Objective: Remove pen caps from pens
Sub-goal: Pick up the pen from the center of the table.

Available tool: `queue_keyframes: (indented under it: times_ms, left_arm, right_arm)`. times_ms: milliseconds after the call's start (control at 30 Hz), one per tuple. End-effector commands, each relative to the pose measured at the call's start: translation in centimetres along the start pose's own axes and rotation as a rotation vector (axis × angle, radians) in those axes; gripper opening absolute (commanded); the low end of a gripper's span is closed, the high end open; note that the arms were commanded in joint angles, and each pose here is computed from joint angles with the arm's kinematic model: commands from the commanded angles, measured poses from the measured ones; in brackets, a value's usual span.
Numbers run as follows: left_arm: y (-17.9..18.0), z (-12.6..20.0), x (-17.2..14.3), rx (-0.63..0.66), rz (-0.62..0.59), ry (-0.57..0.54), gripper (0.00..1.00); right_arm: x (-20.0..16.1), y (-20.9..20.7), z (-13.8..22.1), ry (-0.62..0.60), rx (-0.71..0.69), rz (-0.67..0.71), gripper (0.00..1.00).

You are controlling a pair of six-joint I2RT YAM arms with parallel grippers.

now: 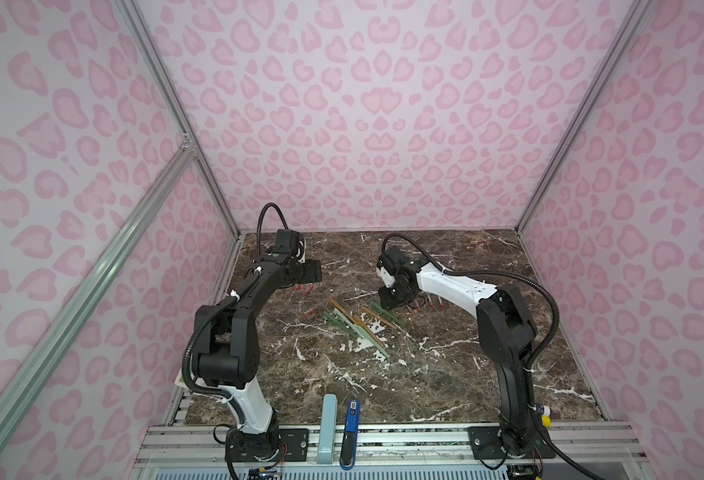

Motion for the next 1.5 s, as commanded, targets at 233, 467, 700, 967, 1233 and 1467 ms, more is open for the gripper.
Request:
queue_keyframes:
  times_ms: [233, 467, 700, 967, 1233, 1467]
  left_arm:
    - [-1.8, 4.7, -0.4, -0.129, -0.102, -0.178, 0.99]
    - [-1.8, 6.1, -1.1, -0.146, -0.162, -0.213, 0.98]
    - [-1.5, 7.2, -1.1, -0.15, -0.188, -0.238, 0.98]
    - [-1.2, 7.9, -0.5, -0.164, -0.168, -0.255, 0.98]
    - [-1.3, 8.3, 0.1, -0.21, -0.108, -0.248, 0.99]
    - [-2.5, 8.3, 0.7, -0.302, -0.025, -0.207, 1.0]
  right_arm:
    - [-2.3, -0.1, -2.3, 0.075, 0.003, 0.039, 0.4]
    - [-2.6, -0.1, -3.6, 0.088, 0.011, 0.054, 0.35]
    - [-2.7, -0.9, -4.4, 0.088, 0.002, 0.052, 0.27]
    - [-2.4, -1.7, -3.8, 0.08, -0.027, 0.078, 0.16]
    - [-1.1, -1.8, -2.0, 0.052, -0.025, 0.089, 0.11]
    - [2.2, -0.1, 1.5, -0.107, 0.043, 0.027, 0.11]
Point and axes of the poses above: each gripper's point midway between its finger pads, its own z axis back along the fingers, its own y axis along the line the jaws close on, x = y × z, the point moved 3 cm from there along z, back along the fingers, and after that the axes turned 12 degrees about z, right-handed, at the moved point
